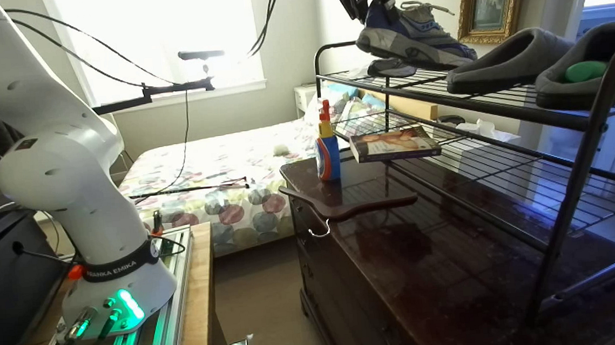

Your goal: Move the second left shoe to the second shelf

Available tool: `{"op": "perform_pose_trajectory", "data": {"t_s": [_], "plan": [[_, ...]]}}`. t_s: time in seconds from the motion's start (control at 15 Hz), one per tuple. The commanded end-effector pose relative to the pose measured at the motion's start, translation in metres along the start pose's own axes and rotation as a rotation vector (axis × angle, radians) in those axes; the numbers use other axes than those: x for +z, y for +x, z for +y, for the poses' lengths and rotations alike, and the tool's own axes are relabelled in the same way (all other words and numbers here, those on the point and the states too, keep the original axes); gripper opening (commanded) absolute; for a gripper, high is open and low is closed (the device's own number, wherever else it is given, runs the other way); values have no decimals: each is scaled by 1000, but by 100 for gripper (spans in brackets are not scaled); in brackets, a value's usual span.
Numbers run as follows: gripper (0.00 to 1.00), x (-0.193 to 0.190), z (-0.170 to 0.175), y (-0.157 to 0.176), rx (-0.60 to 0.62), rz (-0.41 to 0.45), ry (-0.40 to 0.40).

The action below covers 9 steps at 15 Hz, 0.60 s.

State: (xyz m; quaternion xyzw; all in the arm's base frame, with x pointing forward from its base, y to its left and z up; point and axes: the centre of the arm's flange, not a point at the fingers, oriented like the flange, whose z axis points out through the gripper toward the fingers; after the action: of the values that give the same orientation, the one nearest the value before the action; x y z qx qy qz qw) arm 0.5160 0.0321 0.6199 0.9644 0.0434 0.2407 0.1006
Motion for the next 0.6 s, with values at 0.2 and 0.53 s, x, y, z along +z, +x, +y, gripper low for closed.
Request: {"op": "perform_pose_trajectory", "data": {"t_s": [0.2,0.53], "plan": [[48,-51,9,-56,-35,63,37],[48,-94,33,-101,0,114,42]]}}
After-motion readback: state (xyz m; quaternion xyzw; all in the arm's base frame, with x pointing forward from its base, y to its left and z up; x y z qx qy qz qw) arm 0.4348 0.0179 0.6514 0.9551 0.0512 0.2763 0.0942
